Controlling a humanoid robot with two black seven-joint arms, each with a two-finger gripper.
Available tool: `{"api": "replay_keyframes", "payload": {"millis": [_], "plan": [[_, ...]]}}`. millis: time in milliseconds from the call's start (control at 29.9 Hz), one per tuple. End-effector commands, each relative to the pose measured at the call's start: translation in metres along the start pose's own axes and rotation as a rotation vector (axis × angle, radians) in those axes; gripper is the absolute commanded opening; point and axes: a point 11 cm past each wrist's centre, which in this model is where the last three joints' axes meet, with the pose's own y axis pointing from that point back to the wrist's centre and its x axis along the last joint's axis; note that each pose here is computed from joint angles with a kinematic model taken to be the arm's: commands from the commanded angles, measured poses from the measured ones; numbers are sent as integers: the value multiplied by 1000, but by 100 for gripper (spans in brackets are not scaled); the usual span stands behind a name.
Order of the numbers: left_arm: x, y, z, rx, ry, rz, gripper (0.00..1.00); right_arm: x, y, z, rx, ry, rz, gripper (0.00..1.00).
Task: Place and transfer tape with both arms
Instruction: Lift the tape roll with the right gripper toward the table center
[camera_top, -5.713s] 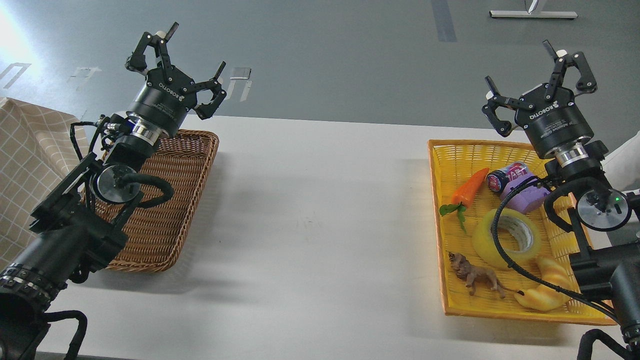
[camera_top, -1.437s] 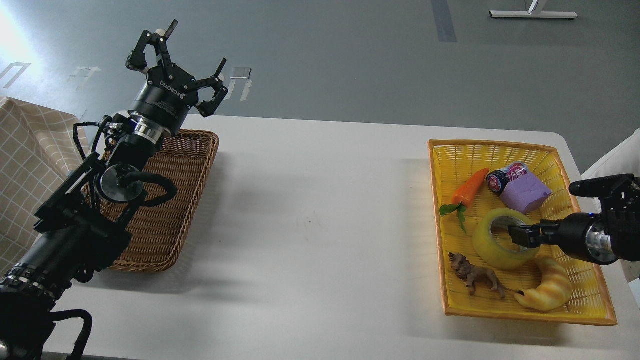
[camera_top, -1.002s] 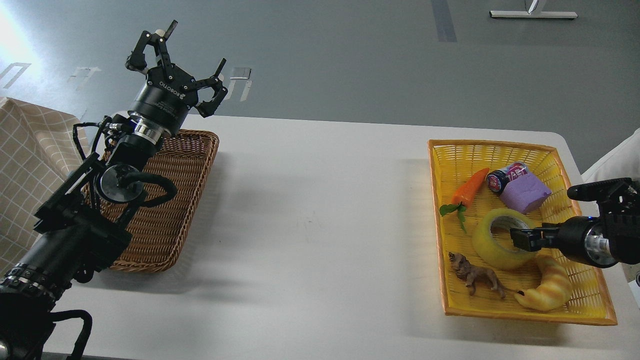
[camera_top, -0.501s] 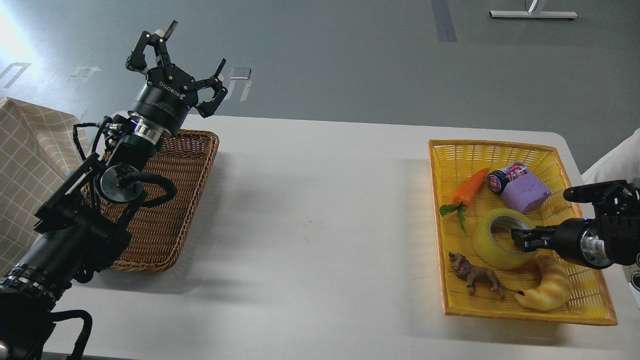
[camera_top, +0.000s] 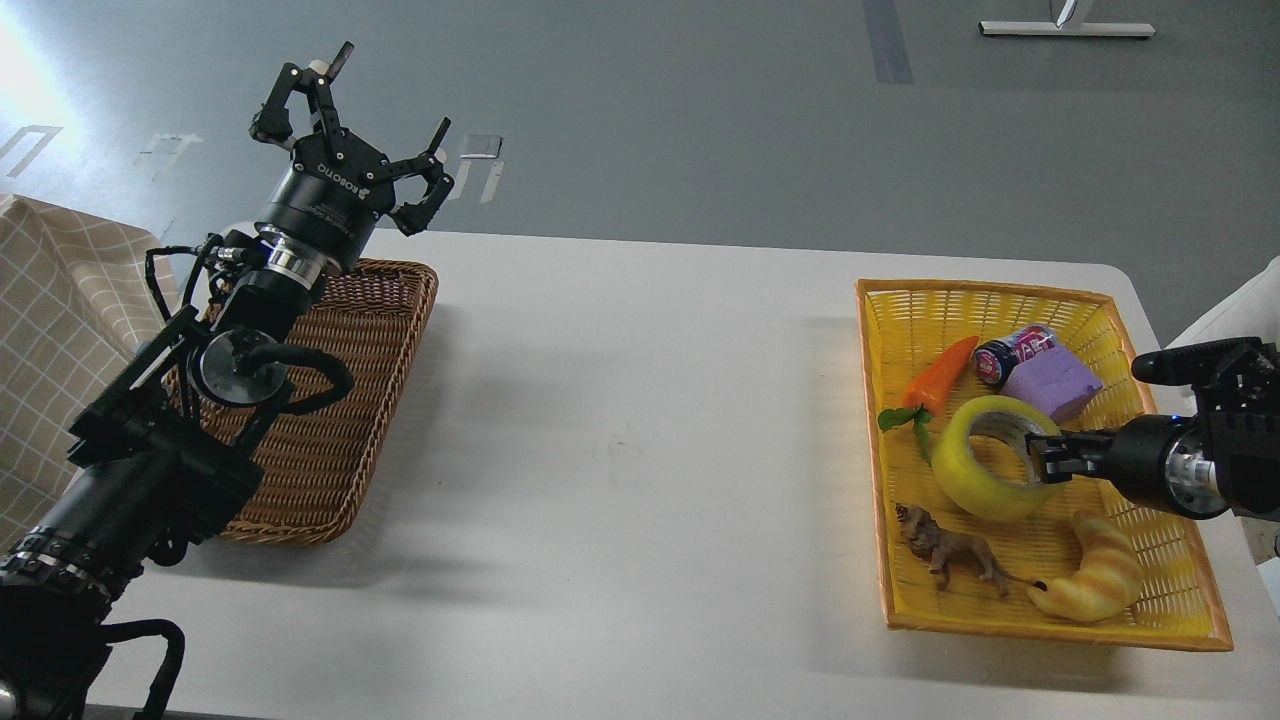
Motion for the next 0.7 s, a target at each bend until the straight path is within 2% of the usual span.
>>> {"api": "replay_keyframes", "payload": {"millis": [0,234,334,535,668], "plan": [[-2,-2,-1,-1,3,-4,98,23,14,-4,13,36,53,0],[-3,-3,0,-4,3,-7,98,119,44,-39,84,97,287,0],[-3,-3,1,-6,3,-8,98,140,42,-66,147,115,330,0],[-5,-6,2,-8,1,-15,98,151,11,-141,310,123,337,0],[-7,-7,3,-12,2,-19,98,149,-14,-173,344,157,283,0]]}}
